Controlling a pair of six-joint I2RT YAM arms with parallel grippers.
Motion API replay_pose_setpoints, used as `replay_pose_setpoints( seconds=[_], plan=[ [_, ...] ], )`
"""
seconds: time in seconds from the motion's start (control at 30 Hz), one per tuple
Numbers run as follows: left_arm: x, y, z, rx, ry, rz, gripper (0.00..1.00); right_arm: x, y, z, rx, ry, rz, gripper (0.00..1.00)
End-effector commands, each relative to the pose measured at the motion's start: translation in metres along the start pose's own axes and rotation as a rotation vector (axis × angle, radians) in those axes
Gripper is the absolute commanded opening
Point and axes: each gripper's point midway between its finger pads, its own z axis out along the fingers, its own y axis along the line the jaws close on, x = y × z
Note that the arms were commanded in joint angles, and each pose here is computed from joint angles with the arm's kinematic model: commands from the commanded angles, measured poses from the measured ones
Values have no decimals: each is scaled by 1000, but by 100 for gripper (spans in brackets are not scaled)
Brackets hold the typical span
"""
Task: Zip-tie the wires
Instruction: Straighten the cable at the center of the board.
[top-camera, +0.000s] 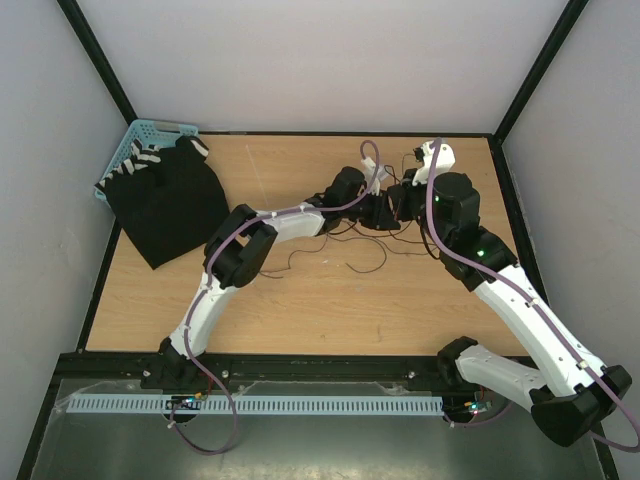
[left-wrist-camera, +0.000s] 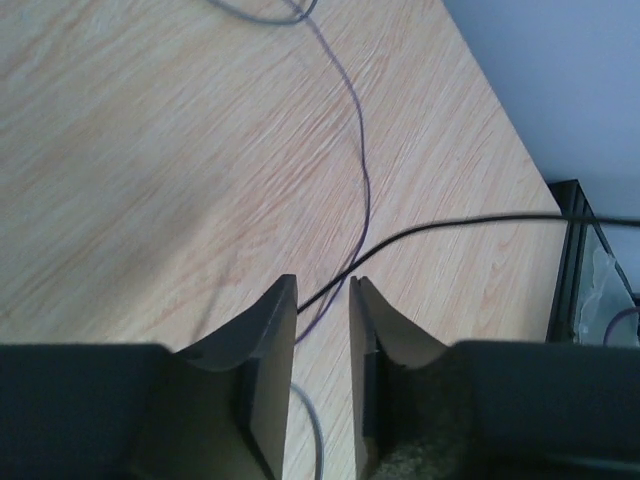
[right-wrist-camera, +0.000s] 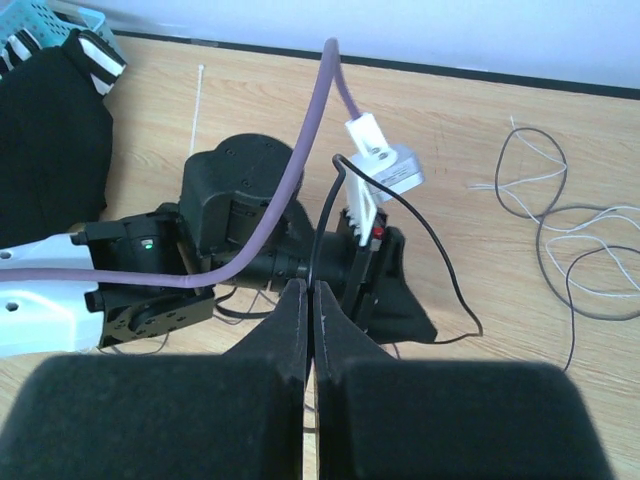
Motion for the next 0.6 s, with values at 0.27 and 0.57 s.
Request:
replay_pose_setpoints(
  seconds=[0.27, 0.57],
  plan=[
    [-54, 19, -128, -96, -169, -100, 67, -3, -2, 1, -4, -33, -68, 0],
    [-64, -49, -201, 45, -213, -65, 71, 8, -3, 14, 28, 4, 2, 0]
  ],
)
